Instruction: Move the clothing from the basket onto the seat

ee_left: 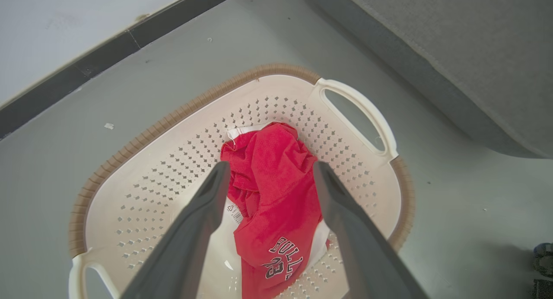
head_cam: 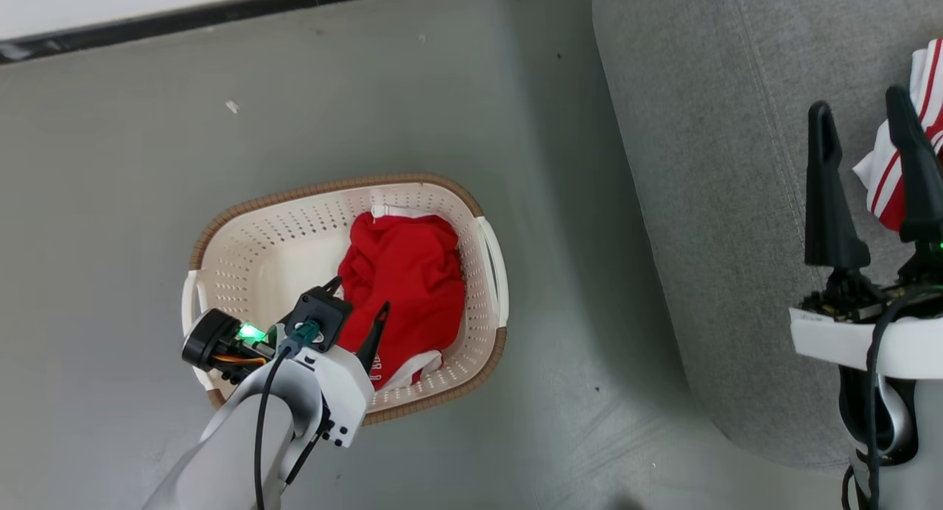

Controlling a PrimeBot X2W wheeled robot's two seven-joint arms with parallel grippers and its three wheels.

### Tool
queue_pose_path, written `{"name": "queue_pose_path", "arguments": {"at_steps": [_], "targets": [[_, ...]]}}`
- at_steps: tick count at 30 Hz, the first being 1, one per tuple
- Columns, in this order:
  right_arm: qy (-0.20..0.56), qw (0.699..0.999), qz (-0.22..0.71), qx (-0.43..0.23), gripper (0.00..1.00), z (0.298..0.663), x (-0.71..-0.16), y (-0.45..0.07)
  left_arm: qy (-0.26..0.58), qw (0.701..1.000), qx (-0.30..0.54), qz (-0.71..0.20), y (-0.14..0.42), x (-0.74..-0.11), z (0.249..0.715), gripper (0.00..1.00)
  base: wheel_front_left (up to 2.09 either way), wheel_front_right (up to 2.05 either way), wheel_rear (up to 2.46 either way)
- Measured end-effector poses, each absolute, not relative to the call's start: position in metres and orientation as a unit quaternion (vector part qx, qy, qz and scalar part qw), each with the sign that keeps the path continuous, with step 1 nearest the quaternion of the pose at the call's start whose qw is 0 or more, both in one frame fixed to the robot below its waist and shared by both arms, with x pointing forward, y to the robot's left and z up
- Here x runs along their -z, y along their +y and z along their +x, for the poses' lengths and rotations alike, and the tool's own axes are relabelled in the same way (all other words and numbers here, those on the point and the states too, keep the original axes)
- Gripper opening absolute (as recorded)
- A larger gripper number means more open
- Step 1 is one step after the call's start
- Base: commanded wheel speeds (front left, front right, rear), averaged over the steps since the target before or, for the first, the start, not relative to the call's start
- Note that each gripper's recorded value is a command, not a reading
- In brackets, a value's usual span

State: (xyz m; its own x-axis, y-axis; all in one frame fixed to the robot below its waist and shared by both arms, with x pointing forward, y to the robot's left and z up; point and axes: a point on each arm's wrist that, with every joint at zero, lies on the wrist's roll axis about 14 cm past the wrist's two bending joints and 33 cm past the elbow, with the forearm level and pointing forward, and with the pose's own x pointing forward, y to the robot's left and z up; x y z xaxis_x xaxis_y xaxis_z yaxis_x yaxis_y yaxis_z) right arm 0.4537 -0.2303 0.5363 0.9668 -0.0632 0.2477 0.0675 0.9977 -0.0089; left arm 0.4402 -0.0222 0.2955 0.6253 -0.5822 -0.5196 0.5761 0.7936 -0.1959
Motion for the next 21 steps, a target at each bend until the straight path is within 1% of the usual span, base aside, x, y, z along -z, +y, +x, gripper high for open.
{"name": "queue_pose_path", "arguments": {"at_steps": [10,16,21], "targets": [[-0.128,0.991,-0.015,0.022,1.00,0.478,-0.528,-0.227,0.344,0.881,0.325,0.005,-0.023,-0.244,0.438,1.00,0.00,0.00,0.00],[-0.103,0.994,-0.022,0.027,1.00,0.482,-0.507,-0.231,0.361,0.872,0.329,0.023,-0.018,-0.217,0.441,1.00,0.00,0.00,0.00],[-0.110,0.993,-0.024,0.027,1.00,0.493,-0.505,-0.234,0.374,0.865,0.333,0.025,-0.020,-0.198,0.441,1.00,0.00,0.00,0.00]]}}
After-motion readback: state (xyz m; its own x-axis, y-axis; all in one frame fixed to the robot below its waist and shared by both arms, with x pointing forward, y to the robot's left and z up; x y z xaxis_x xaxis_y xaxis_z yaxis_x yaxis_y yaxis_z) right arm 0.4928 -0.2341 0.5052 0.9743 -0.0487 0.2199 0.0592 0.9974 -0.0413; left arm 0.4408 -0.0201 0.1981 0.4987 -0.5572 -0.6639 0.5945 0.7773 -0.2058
